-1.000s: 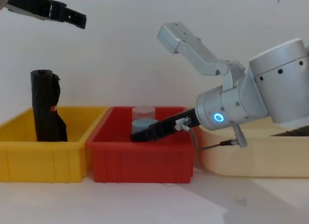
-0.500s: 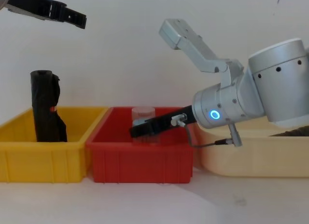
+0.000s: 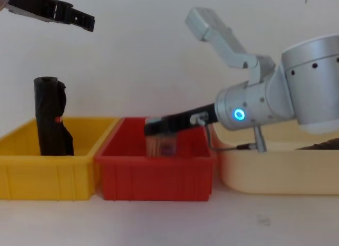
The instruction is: Pick up the garbage bag with the one hand and transfer it to the other hand.
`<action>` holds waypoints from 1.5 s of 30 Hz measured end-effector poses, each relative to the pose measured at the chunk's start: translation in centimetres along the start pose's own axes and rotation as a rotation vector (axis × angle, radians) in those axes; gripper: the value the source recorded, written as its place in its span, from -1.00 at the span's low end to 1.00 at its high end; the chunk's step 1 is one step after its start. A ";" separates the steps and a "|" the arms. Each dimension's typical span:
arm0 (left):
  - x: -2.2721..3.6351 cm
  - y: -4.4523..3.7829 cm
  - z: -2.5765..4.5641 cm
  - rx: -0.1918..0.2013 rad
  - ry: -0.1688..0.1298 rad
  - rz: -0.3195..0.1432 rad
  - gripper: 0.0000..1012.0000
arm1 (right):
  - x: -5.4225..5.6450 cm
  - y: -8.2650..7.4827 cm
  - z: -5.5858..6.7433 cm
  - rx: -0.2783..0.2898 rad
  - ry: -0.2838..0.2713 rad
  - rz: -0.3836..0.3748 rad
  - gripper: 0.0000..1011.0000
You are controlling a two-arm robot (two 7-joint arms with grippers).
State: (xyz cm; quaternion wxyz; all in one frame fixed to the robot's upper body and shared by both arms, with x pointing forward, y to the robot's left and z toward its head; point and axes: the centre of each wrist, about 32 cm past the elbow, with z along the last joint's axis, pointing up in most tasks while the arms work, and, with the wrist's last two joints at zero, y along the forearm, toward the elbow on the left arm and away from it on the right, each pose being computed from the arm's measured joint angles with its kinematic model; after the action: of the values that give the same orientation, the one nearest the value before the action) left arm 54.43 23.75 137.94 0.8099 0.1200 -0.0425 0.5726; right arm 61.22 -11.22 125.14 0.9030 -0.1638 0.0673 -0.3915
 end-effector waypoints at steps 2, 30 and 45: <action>0.00 0.00 0.00 0.000 0.000 0.000 0.98 | 0.0 -0.3 0.3 0.017 0.007 -0.004 0.31; 0.00 0.00 0.00 0.000 0.000 0.000 0.98 | 5.4 -10.3 1.0 0.347 0.082 -0.270 0.31; 0.00 0.00 0.00 0.000 0.000 0.000 0.98 | 6.1 -11.5 -2.9 0.372 0.059 -0.264 0.86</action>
State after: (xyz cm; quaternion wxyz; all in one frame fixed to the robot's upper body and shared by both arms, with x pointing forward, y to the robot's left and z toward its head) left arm 54.43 23.75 137.94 0.8099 0.1200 -0.0425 0.5726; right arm 56.76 -23.74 126.46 0.8562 0.0097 -0.0019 -0.5165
